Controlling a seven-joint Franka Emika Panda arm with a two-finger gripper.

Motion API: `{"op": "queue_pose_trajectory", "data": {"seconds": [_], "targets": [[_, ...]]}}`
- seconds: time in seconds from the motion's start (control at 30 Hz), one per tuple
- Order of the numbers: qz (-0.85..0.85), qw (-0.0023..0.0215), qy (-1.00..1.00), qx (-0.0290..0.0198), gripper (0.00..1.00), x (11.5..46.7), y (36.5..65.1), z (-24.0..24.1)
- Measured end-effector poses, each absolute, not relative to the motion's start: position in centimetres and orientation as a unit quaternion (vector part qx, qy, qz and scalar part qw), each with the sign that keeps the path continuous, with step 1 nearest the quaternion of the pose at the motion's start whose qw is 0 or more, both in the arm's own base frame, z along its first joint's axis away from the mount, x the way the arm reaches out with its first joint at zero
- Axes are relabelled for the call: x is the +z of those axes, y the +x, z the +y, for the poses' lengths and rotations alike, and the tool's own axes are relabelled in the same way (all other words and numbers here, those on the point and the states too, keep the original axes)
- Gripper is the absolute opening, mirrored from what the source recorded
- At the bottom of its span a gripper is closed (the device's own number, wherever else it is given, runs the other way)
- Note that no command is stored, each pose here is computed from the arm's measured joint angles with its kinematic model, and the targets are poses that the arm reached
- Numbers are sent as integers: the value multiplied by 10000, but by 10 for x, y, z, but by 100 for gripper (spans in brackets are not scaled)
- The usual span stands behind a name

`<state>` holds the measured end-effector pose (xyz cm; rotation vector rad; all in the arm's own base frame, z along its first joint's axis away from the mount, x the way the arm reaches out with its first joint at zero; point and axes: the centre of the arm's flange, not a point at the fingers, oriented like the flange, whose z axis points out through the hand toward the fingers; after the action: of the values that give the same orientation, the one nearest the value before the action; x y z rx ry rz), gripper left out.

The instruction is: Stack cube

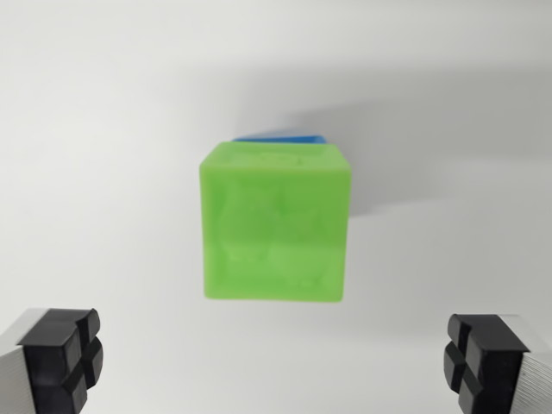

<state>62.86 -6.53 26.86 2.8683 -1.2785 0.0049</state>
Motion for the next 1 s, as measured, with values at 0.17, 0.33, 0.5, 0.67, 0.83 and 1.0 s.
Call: {"op": "queue_pose_trajectory", "data": {"seconds": [0.17,0.33,0.5,0.67,0.83,1.0], "targets": [[-4069,9,9134,16,100,287,629,-65],[-4069,12,9135,15,100,308,628,-65],[-4070,12,9134,20,100,332,629,-66],[-4070,13,9134,19,100,354,629,-66],[-4072,13,9134,18,100,373,629,-66],[-4072,12,9133,20,100,394,629,-66]]}}
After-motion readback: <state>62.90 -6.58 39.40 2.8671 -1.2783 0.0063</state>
